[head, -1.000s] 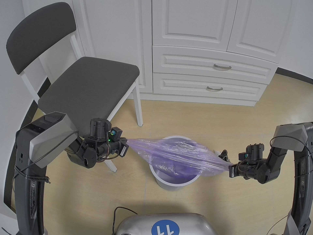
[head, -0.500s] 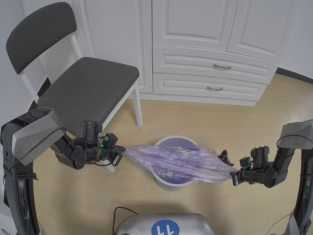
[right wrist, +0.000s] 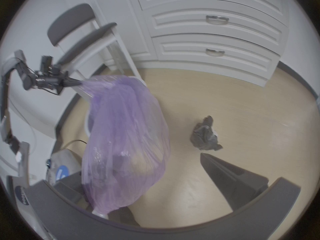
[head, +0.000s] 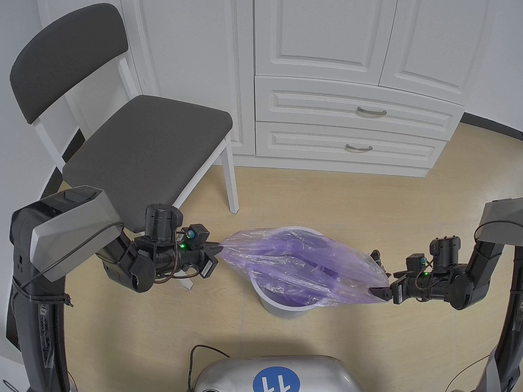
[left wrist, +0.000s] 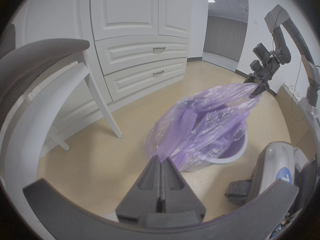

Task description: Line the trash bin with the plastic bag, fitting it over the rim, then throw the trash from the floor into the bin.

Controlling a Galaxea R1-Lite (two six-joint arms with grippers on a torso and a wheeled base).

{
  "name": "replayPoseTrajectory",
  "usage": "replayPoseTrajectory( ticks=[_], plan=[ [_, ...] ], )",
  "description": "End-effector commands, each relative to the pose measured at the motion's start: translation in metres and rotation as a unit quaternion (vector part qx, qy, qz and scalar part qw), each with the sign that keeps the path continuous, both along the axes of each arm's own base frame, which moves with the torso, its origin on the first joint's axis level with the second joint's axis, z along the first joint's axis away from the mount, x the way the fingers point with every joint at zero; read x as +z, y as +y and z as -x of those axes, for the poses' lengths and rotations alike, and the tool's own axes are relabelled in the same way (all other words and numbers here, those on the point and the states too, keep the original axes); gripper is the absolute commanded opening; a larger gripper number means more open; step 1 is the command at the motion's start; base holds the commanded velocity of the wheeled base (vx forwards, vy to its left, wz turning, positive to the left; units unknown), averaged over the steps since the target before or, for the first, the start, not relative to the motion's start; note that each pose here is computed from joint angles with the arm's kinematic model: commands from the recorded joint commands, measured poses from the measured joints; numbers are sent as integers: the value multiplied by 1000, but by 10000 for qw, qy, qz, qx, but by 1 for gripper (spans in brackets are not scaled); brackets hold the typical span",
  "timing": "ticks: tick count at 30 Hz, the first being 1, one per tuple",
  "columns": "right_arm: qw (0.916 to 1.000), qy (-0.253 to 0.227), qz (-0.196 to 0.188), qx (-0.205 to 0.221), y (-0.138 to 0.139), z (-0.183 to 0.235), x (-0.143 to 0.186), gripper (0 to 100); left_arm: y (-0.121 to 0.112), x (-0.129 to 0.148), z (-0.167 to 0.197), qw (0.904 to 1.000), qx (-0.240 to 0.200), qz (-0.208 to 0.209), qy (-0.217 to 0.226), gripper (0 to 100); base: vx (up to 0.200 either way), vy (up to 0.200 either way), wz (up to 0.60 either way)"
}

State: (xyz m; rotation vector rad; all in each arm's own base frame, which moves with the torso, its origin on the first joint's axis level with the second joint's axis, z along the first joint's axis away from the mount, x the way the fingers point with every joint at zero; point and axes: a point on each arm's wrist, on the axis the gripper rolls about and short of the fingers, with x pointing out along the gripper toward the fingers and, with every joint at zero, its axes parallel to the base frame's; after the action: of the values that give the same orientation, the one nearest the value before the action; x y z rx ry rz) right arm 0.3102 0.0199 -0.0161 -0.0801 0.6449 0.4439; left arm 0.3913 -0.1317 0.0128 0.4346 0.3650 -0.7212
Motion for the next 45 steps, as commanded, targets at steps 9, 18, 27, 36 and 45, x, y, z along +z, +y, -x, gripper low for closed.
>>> replayPoseTrajectory(
  ticks=[9,18,27,36,45],
  plan=[
    [9801,-279,-1883,571,-51,9,34,100,-17,-15,4,9997,160,-39,-171,0,0,0,0],
    [9661,-306,-2529,424,-71,-2,12,100,-6,-42,-19,9977,578,-334,-112,0,0,0,0],
    [9661,-540,-2506,299,-82,-4,2,100,11,-41,-31,9939,925,-603,4,0,0,0,0],
    [9661,-894,-2399,320,-82,-3,26,100,7,-34,-27,9948,881,-507,-59,0,0,0,0],
    [9706,-1624,-1770,-166,0,-2,80,100,-7,-6,-13,9963,831,-76,-182,100,0,0,0]
  ],
)
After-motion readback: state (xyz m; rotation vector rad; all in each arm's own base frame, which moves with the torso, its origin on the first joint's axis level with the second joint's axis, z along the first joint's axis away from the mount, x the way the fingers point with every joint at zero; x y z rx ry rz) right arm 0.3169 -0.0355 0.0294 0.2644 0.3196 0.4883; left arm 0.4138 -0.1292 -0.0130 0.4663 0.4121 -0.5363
